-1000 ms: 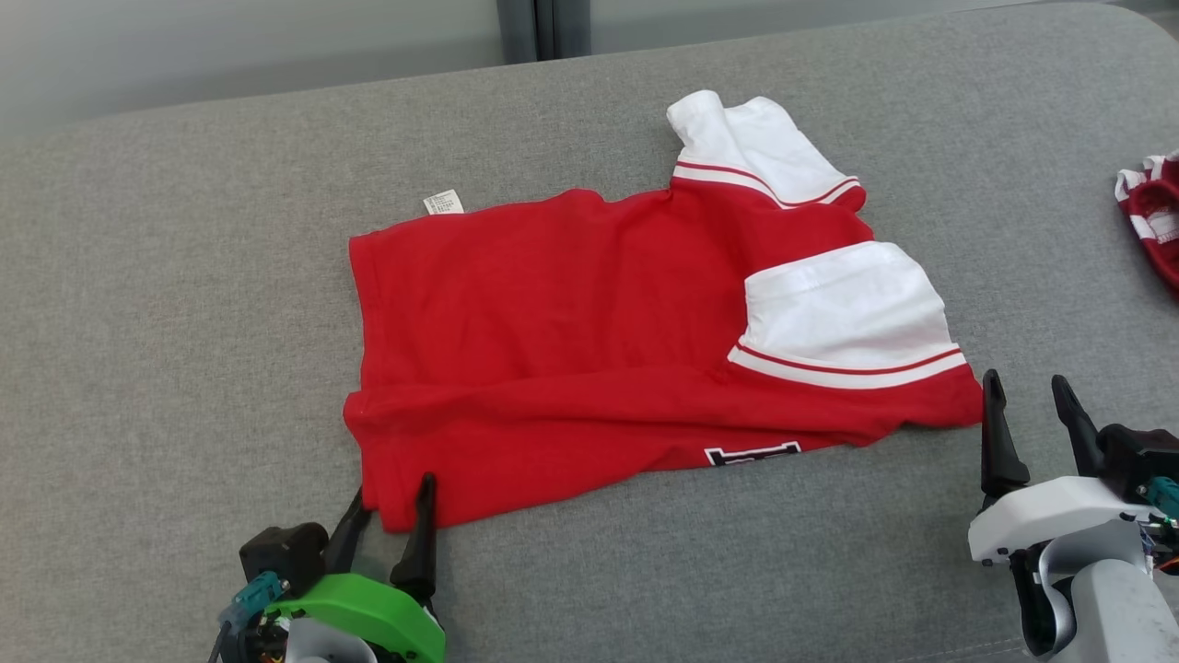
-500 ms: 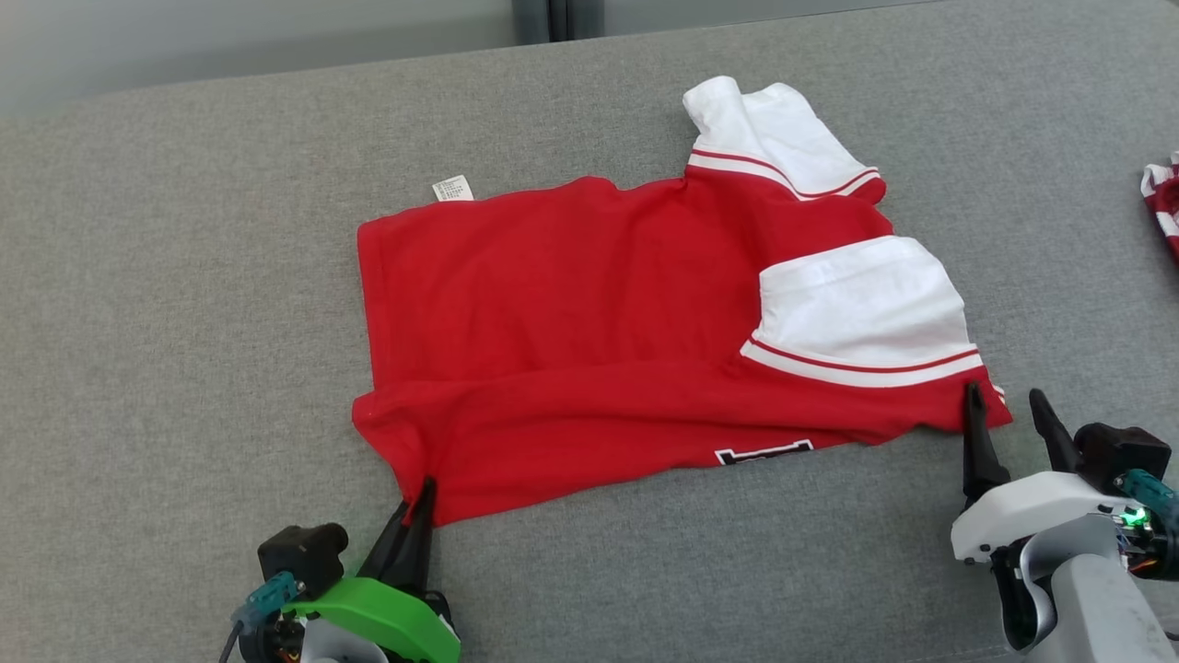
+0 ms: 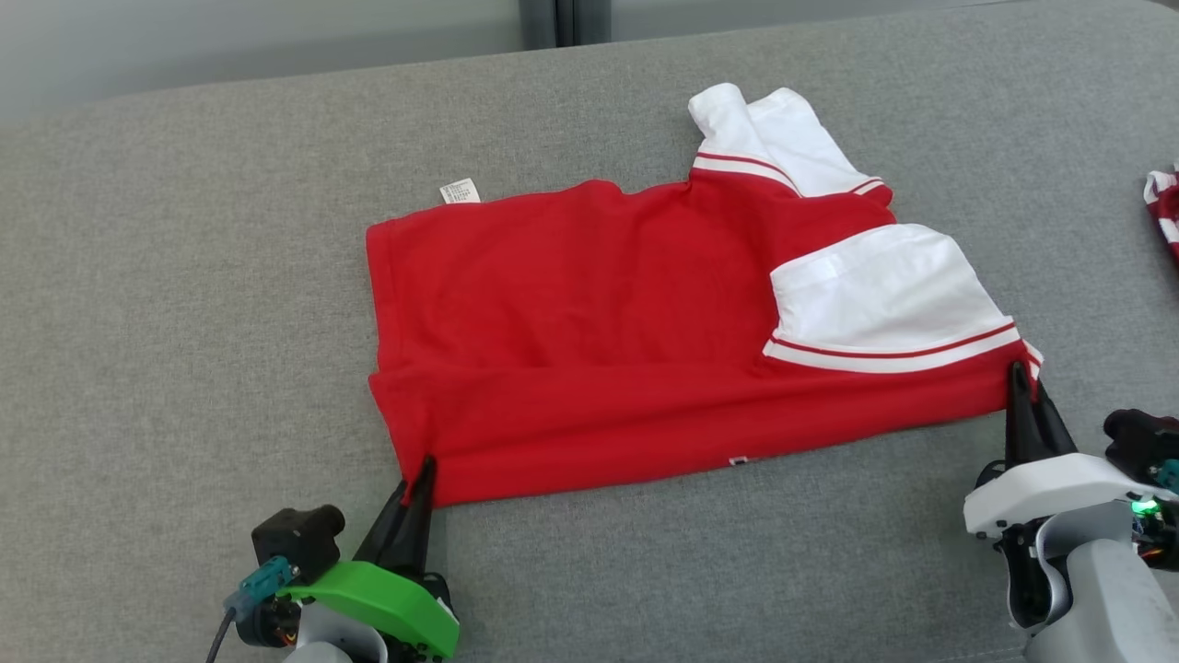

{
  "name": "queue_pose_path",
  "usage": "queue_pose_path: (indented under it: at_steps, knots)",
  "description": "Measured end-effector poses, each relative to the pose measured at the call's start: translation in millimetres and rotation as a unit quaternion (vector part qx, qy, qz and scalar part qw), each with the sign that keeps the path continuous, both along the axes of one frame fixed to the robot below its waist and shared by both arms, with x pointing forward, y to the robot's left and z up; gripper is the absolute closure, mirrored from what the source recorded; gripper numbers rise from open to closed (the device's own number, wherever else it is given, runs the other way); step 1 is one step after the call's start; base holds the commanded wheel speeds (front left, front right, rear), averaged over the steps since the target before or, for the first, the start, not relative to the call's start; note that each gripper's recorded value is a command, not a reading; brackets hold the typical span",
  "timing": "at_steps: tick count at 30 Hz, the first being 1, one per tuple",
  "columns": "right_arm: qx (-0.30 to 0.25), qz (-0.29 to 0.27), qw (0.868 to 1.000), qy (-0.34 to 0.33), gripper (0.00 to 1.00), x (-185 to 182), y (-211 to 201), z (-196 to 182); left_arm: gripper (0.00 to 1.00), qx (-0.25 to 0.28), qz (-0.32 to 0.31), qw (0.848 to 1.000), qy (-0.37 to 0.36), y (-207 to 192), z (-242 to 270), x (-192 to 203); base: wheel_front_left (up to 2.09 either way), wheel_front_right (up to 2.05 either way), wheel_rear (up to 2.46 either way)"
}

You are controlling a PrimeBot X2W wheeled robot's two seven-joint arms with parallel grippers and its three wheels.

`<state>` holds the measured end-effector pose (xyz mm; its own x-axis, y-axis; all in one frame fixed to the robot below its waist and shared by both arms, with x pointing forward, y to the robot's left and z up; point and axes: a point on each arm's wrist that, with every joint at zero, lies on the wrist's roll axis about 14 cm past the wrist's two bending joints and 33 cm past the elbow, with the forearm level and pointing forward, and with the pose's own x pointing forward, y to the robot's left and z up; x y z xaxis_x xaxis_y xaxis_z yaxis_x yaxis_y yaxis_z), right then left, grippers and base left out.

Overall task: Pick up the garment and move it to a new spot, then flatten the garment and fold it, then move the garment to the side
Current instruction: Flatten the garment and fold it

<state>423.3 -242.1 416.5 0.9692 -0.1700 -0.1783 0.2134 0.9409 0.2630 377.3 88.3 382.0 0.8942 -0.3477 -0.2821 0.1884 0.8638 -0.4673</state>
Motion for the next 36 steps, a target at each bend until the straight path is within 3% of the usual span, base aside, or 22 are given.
queue_pose_path:
  at_steps: [7, 16, 17, 18, 19, 20, 25, 36]
  knots:
    - [0.016, -0.028, 0.999, -0.031, 1.00, -6.4, -13.7, 19.7, 1.00, 0.007, -0.005, 0.999, -0.038, 3.5, 23.0, 1.5, 0.00, 0.00, 0.00]
    - [0.037, -0.031, 0.999, 0.017, 1.00, -60.6, -9.0, -9.3, 1.00, 0.007, -0.002, 1.000, 0.024, 2.8, -6.1, -55.8, 0.00, 0.00, 0.00]
    - [0.036, -0.030, 0.999, 0.021, 0.90, -65.0, -8.7, -11.0, 1.00, 0.005, 0.002, 1.000, 0.030, 2.5, -8.5, -60.5, 0.00, 0.00, 0.00]
    - [0.035, -0.030, 0.999, 0.022, 0.51, -67.6, -9.0, -11.6, 0.94, 0.006, 0.002, 0.999, 0.031, 1.7, -9.4, -63.3, 0.00, 0.00, 0.00]
    - [0.034, -0.030, 0.999, 0.022, 0.03, -69.2, -9.6, -11.3, 0.16, 0.008, 0.004, 0.999, 0.030, 1.8, -9.3, -64.7, 0.00, 0.00, 0.00]
    - [0.031, -0.030, 0.999, 0.022, 0.00, -69.4, -10.3, -10.6, 0.00, 0.007, 0.009, 1.000, 0.029, 3.0, -8.5, -64.1, 0.00, 0.00, 0.00]
    - [0.007, -0.019, 1.000, 0.009, 0.00, -57.1, -9.9, -0.7, 0.00, 0.016, 0.029, 0.999, 0.001, 13.0, 4.0, -46.5, 0.00, 0.00, 0.00]
    - [-0.050, 0.041, 0.996, -0.064, 0.00, 29.3, 17.5, 48.3, 0.00, 0.062, 0.013, 0.991, -0.116, 27.1, 61.4, 62.6, 0.00, 0.00, 0.00]
